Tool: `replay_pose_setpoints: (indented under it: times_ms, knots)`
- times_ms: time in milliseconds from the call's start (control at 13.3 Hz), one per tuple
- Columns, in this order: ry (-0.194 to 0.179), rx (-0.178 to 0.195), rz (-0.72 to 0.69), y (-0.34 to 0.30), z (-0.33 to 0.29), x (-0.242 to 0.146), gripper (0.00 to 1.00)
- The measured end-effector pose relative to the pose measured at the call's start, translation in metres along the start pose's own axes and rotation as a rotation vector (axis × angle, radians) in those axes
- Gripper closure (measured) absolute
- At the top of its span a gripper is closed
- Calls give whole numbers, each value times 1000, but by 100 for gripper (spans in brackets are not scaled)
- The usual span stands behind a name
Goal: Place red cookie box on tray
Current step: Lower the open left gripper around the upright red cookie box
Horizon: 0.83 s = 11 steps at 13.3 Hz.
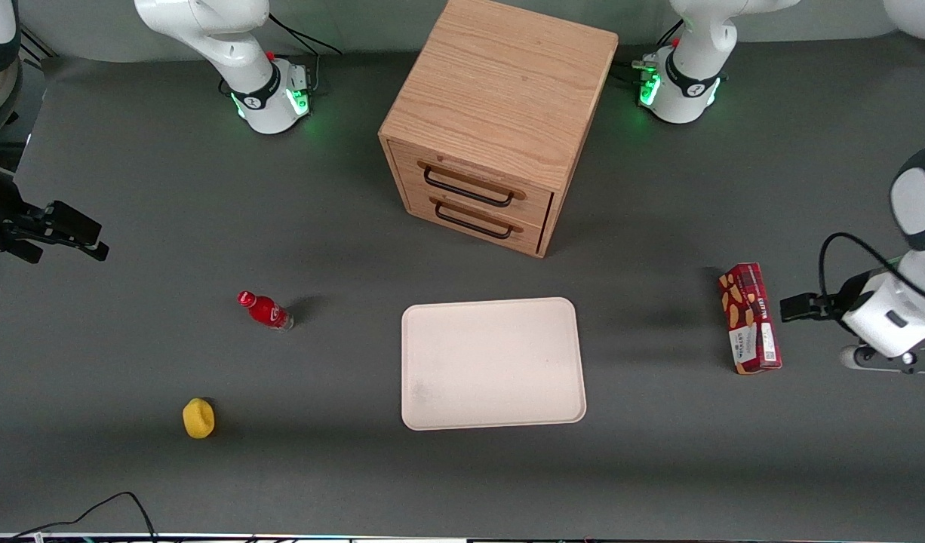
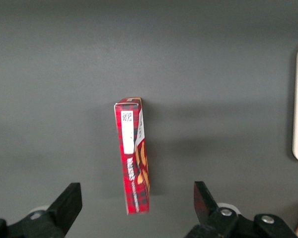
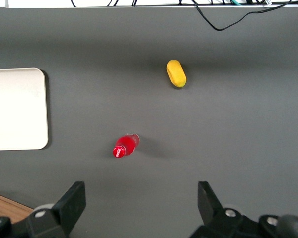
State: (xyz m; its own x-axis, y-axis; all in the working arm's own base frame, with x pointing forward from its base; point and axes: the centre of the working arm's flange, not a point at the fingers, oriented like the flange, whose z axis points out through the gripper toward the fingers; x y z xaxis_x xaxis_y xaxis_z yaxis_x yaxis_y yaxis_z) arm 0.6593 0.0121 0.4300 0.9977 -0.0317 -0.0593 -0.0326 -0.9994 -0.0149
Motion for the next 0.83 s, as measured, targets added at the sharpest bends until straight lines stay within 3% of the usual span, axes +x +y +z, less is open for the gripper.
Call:
replay_pose_setpoints:
  times_ms: [151,376,527,677,753,828]
  knots:
    - [10,-1,-20,-6,48,-3,0]
    - [59,-4,-48,-23,127,-20,0]
    - [67,-7,-53,-25,167,-34,0]
    - [72,-9,-56,-25,189,-44,5]
    - [67,-6,-53,-25,194,-47,12]
    - [65,-1,-48,-26,194,-47,26]
